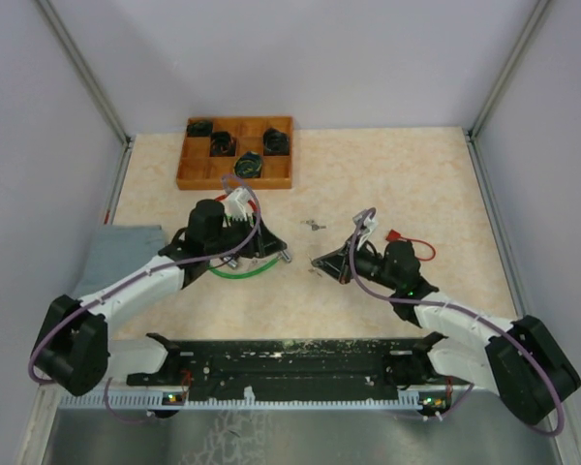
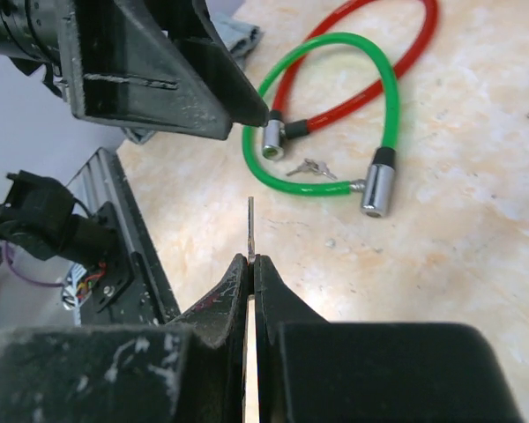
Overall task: Unlock with the key
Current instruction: Pick up the key from the center of the board, then pick up the lock from the center of the board.
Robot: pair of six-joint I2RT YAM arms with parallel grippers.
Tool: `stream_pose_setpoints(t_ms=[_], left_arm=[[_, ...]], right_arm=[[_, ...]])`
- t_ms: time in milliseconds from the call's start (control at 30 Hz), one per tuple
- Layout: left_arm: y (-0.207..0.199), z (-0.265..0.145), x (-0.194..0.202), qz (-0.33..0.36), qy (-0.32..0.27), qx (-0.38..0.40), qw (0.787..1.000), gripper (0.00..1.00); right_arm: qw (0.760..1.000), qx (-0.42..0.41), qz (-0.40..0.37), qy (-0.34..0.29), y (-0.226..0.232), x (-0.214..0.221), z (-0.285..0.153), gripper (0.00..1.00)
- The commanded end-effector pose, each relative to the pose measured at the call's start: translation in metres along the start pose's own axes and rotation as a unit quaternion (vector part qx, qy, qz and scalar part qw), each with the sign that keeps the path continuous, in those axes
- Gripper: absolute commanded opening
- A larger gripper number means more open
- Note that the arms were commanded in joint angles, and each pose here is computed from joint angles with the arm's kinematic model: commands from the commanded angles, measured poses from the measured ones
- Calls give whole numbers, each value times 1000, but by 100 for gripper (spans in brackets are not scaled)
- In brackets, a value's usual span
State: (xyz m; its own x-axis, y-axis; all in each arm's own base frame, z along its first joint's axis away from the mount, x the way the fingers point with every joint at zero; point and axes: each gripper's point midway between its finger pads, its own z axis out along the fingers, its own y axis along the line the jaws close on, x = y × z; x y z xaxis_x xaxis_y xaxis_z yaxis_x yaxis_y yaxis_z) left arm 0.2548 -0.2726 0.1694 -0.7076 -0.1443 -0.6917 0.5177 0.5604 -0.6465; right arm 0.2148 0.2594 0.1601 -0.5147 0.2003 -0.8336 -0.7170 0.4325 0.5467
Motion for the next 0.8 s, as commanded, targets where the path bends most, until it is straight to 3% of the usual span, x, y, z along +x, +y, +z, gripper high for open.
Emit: stream_pose_setpoints(t_ms=[0, 367, 767], left_arm=[[46, 7, 23, -30, 76, -126, 989, 58], [95, 55, 42, -45, 178, -231, 955, 59], [142, 60, 60, -94, 230, -395, 884, 61]], right_arm=[[998, 37, -21, -39, -11, -16, -6, 0], [997, 56, -20, -43, -21, -5, -13, 0], [998, 54, -12, -41, -23, 0, -10, 0]])
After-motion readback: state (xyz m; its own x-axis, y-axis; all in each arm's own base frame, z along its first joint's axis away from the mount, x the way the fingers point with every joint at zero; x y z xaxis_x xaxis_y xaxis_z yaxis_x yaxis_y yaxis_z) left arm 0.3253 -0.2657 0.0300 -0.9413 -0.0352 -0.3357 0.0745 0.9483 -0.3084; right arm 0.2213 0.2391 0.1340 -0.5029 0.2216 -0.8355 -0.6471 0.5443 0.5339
